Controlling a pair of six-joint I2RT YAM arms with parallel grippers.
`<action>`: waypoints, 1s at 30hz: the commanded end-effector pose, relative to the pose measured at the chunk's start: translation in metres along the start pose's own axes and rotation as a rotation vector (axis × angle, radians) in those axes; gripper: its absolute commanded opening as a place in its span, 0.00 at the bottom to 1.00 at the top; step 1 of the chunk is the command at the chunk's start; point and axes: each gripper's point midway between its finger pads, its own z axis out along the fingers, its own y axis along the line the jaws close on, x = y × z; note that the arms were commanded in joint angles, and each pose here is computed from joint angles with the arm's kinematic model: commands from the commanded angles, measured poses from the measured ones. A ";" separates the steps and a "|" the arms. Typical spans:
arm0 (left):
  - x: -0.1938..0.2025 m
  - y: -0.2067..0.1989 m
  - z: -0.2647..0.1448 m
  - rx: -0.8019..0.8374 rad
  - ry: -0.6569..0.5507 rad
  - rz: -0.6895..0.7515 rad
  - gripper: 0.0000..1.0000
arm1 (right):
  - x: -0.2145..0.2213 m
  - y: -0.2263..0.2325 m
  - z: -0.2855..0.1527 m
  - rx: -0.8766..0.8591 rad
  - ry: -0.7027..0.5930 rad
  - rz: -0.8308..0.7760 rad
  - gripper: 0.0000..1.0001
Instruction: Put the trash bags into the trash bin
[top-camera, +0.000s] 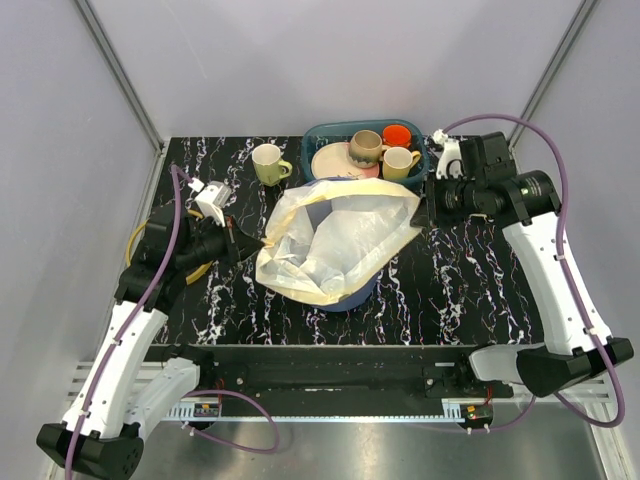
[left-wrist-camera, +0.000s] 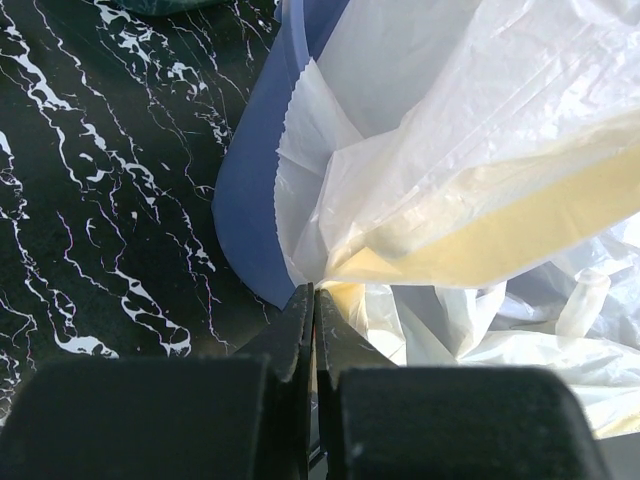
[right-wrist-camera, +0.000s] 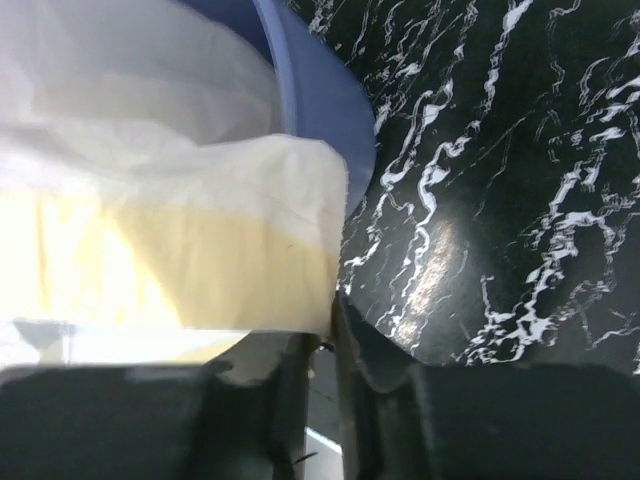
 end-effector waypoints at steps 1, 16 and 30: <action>-0.007 0.002 0.000 -0.011 -0.023 0.024 0.00 | 0.015 0.019 -0.005 -0.144 -0.003 -0.071 0.12; 0.016 0.047 0.015 -0.115 0.024 0.008 0.00 | 0.022 -0.045 0.047 -0.014 -0.113 -0.311 0.00; -0.011 -0.005 -0.005 0.173 -0.048 0.322 0.24 | -0.025 -0.017 0.027 -0.107 -0.322 -0.390 0.08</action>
